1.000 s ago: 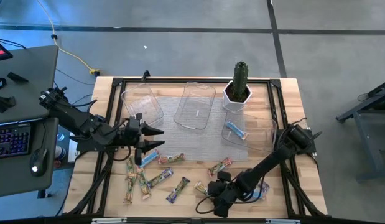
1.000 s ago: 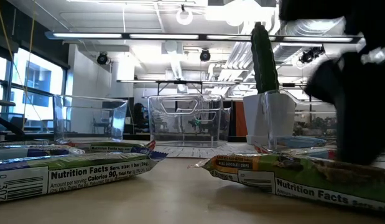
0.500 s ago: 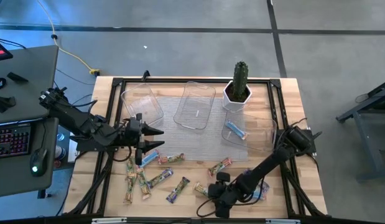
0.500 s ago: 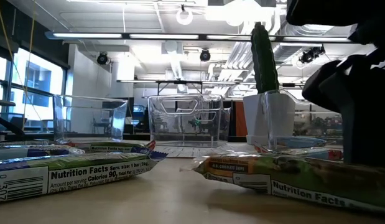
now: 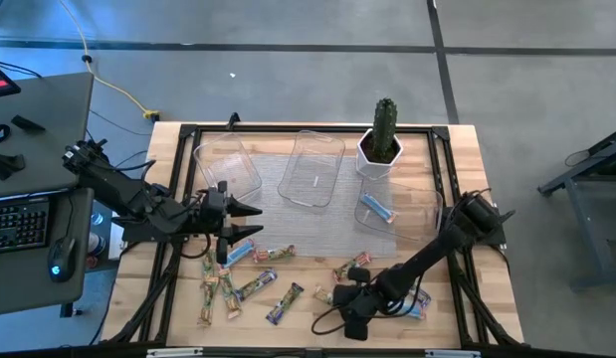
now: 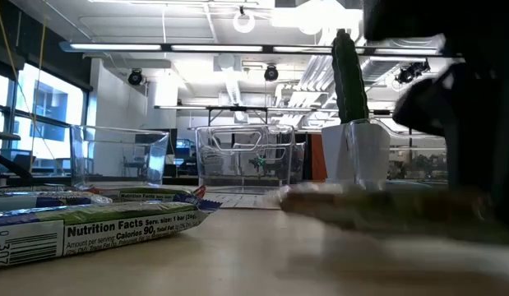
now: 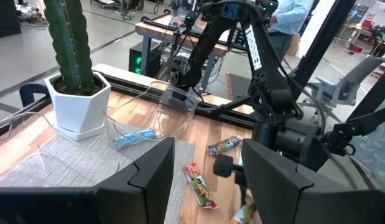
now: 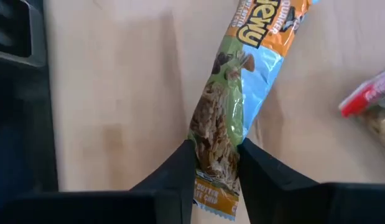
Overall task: Pick and place Granola Bars by type
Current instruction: Put the yellow granola bar into the right transparent bin
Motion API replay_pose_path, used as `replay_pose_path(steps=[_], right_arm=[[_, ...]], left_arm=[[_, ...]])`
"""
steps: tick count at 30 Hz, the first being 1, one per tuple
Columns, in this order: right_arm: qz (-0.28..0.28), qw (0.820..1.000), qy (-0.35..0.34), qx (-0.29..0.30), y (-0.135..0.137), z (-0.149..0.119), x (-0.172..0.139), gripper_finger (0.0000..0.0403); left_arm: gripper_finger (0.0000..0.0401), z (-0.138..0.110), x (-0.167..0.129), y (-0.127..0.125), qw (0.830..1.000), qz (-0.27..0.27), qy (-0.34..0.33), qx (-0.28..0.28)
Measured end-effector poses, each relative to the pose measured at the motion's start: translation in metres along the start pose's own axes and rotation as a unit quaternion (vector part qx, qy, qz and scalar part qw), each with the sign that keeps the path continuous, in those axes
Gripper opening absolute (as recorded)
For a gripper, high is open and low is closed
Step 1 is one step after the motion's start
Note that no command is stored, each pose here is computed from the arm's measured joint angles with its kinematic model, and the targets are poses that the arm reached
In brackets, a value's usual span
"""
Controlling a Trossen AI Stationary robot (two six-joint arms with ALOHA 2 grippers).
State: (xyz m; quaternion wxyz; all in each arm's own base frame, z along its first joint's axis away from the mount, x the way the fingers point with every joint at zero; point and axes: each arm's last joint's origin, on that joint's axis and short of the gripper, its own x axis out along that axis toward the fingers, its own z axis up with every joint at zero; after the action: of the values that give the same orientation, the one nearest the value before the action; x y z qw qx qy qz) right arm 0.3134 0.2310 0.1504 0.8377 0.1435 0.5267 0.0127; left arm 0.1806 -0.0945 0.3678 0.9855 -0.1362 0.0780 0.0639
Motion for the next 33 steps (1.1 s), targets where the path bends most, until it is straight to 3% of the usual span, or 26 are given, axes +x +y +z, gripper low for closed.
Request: replay_pose_path(steps=[7, 14, 18, 22, 25, 28, 33], right_arm=[[-0.013, 1.0, 0.026, 0.012, -0.011, 0.006, -0.025, 0.0076], [-0.059, 0.996, 0.022, 0.067, -0.03, 0.008, -0.101, 0.0061], [-0.127, 0.988, -0.012, 0.092, -0.053, -0.001, -0.159, 0.0059], [-0.22, 0.965, -0.064, 0.131, -0.083, -0.016, -0.202, 0.0059], [-0.262, 0.952, -0.055, 0.15, -0.108, -0.026, -0.204, 0.0063], [-0.288, 0.941, -0.021, 0.174, -0.132, -0.039, -0.184, 0.0067], [-0.278, 0.936, 0.063, 0.206, -0.166, -0.064, -0.137, 0.0068]], left_arm=[[0.0182, 0.0, 0.0, 0.0, 1.0, 0.0, 0.0, 0.0], [0.0182, 0.0, 0.0, 0.0, 1.0, -0.001, 0.0, 0.0], [0.0182, 0.0, 0.0, 0.0, 1.0, 0.0, 0.0, 0.0], [0.0182, 0.0, 0.0, 0.0, 1.0, 0.0, 0.0, 0.0], [0.0182, 0.0, 0.0, 0.0, 1.0, 0.0, 0.0, 0.0], [0.0182, 0.0, 0.0, 0.0, 1.0, 0.0, 0.0, 0.0], [0.0182, 0.0, 0.0, 0.0, 1.0, 0.0, 0.0, 0.0]])
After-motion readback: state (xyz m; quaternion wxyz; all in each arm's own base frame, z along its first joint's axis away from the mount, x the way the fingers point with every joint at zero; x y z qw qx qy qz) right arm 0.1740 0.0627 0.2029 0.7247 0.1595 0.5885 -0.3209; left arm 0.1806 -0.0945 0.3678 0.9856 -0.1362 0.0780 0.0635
